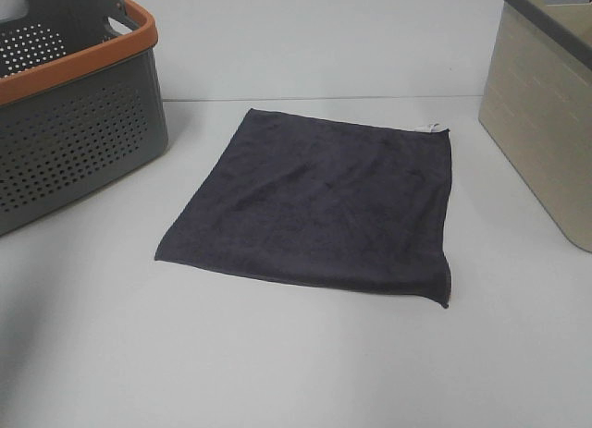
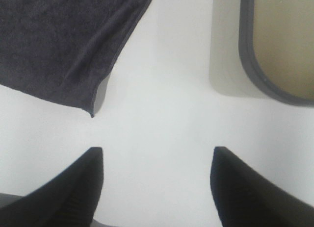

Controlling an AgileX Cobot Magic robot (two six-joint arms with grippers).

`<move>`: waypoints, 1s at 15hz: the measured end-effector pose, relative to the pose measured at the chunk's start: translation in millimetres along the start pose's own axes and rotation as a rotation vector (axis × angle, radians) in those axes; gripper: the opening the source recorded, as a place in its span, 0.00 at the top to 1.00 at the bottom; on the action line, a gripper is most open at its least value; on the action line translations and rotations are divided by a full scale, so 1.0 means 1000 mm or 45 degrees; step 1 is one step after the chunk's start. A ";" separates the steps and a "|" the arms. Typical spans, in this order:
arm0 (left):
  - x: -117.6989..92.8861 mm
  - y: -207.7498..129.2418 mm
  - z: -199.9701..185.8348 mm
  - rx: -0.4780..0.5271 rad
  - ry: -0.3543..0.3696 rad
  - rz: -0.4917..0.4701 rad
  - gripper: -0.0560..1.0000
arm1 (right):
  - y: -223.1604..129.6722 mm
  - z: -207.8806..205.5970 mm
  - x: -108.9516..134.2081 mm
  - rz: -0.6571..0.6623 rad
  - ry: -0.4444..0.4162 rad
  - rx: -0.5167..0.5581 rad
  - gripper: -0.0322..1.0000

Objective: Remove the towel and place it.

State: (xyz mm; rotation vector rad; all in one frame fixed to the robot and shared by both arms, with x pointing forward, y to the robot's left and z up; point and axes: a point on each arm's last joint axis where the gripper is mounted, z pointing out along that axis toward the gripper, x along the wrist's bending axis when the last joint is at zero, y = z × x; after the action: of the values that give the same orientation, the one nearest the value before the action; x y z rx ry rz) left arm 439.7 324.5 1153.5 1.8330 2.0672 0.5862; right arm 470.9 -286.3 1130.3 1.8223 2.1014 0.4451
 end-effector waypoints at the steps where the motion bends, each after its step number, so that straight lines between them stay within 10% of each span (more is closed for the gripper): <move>1: 0.000 -0.022 0.004 0.039 0.001 0.003 0.25 | -0.014 0.002 0.001 0.000 0.000 0.004 0.36; 7: 0.002 -0.120 -0.015 -0.083 0.001 0.054 0.26 | -0.098 0.010 0.009 0.000 0.005 0.061 0.36; 15: 0.005 -0.208 -0.035 -0.525 0.010 0.060 0.26 | -0.196 -0.015 0.022 0.020 0.034 -0.319 0.36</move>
State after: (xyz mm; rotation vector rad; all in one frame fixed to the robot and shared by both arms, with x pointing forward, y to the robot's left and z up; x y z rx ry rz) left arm 242.8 306.1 1080.6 1.6391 1.7467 0.9516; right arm 287.6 -291.8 1057.4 1.6983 1.9485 0.7054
